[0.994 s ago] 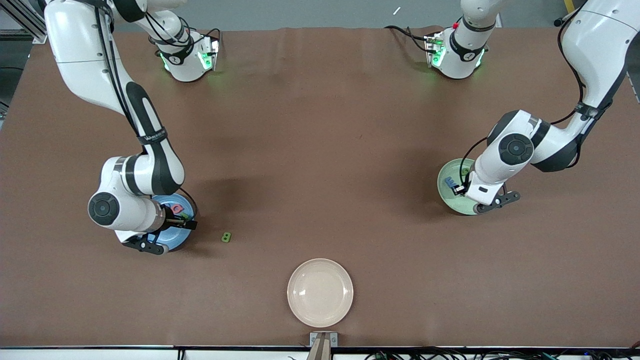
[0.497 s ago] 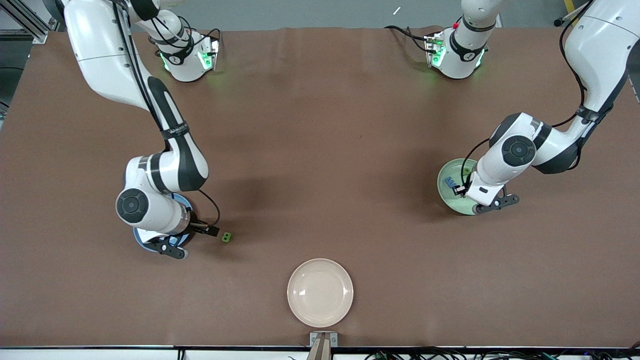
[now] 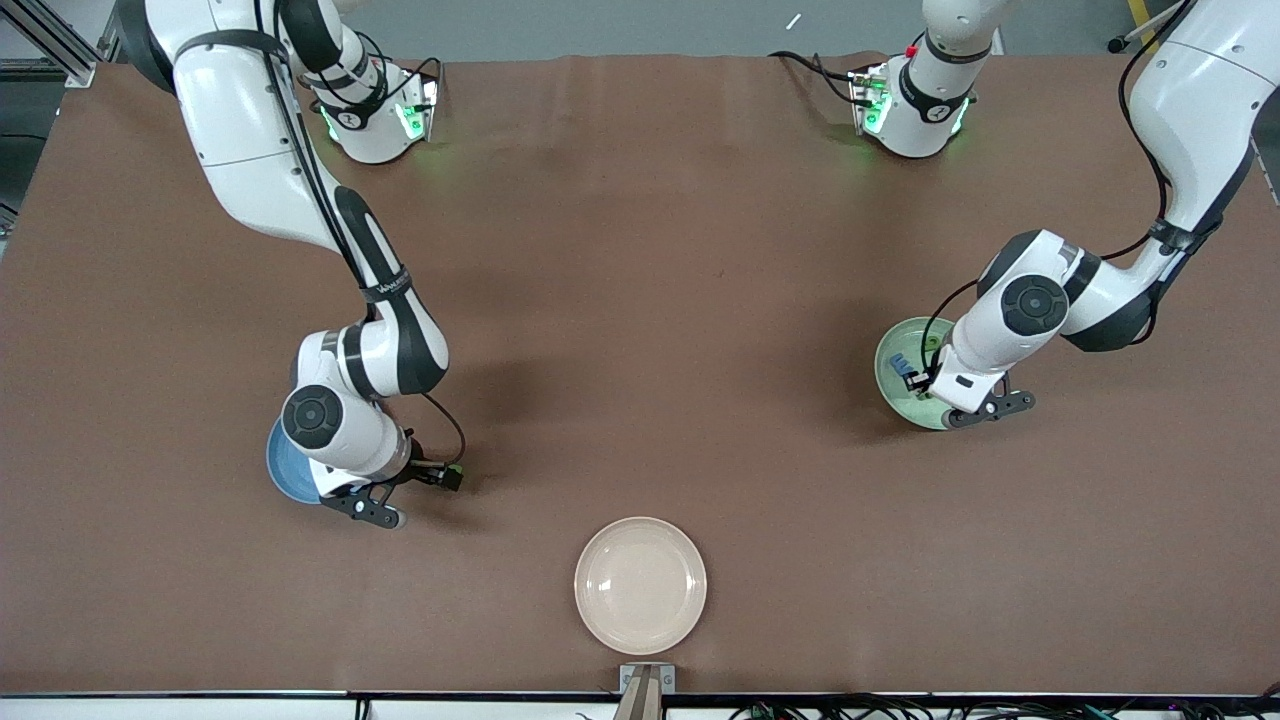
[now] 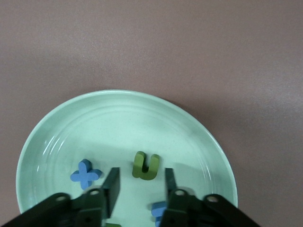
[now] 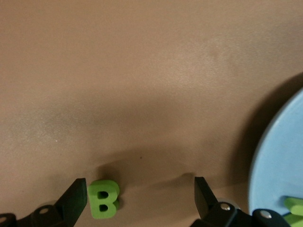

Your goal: Sort uppercase to blue plate, lowercase to green plate

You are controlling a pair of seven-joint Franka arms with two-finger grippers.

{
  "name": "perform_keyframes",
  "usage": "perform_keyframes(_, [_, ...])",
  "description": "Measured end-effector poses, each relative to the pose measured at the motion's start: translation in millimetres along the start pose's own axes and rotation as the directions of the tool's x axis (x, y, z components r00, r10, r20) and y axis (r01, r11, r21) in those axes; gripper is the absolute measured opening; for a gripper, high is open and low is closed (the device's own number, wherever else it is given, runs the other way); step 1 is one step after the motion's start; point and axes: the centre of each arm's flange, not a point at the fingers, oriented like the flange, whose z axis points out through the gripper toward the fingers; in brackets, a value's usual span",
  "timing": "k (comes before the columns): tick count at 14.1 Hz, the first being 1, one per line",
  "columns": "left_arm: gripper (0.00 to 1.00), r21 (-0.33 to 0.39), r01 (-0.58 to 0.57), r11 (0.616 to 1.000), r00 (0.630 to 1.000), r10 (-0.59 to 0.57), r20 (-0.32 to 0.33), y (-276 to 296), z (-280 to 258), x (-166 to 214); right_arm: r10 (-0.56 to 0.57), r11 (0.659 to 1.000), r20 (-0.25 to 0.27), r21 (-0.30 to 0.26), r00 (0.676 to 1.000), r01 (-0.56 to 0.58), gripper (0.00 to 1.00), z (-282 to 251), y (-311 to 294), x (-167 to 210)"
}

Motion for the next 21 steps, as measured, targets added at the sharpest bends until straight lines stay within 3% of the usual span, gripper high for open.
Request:
perform_keyframes(5, [0.98,0.035,0.011,0.999,1.0,-0.011,-0.004,-2,-14,13,-0.017,1.0,-0.039,0.021,0.999,0.018,0.96,5,-15,-3])
perform_keyframes(10, [1.0,0.069,0.027,0.997,0.999,-0.025,-0.021,1,-41,31,-0.02,0.999,-0.052,0.027,0.998,0.021,0.73,8,-22,-6])
perform_keyframes(14, [1.0,0.063,0.034,0.997,0.999,-0.033,-0.023,0,-45,35,-0.02,0.999,-0.052,0.028,0.998,0.021,0.66,7,-25,-8])
perform_keyframes(19, [1.0,-0.063,-0.023,0.998,0.998,0.027,0.053,-2,-66,51,0.0,1.0,-0.048,0.029,0.999,0.001,0.6,7,-33,-13])
perform_keyframes(21, [1.0,-0.083,-0.034,0.996,0.995,0.041,0.088,-8,-64,57,0.0,1.0,-0.039,0.024,0.999,0.001,0.57,6,-33,-13])
